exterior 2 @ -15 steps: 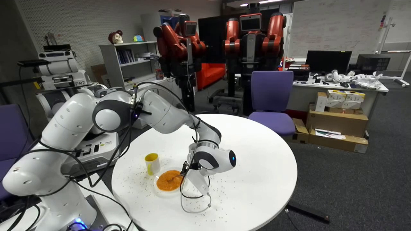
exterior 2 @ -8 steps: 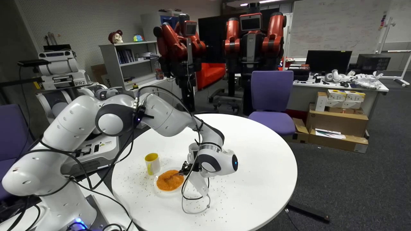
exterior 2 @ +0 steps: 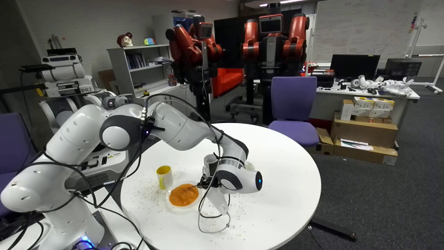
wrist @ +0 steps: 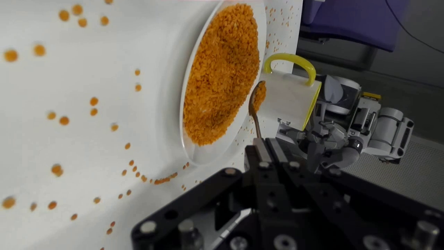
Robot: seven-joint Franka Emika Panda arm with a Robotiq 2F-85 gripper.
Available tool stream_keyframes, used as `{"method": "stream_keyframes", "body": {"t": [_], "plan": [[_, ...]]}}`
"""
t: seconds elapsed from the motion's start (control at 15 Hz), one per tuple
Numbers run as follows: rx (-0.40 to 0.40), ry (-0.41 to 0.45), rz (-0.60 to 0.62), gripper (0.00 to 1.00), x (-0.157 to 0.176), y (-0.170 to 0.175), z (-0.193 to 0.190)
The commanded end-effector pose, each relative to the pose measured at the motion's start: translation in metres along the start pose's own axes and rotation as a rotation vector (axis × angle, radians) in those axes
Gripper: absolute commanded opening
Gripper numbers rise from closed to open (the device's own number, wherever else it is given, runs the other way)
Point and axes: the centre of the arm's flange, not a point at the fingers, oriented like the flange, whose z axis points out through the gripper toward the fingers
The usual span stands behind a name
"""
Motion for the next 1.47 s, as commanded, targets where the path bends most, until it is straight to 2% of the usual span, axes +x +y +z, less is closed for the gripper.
{"method": "stream_keyframes", "body": {"t": [0.0,0.2,0.53,1.4], "plan": [[0.037,0.052,-0.032,0.01,0.005,-0.01,-0.017],[0.054,0.056,-0.026,0.01,0.014,-0.021,-0.02],[0.099,0.012,-0.031,0.01,0.034,-0.043,-0.015],[0.12,-0.106,-0.113,0.01,0.105,-0.083,0.025]]}}
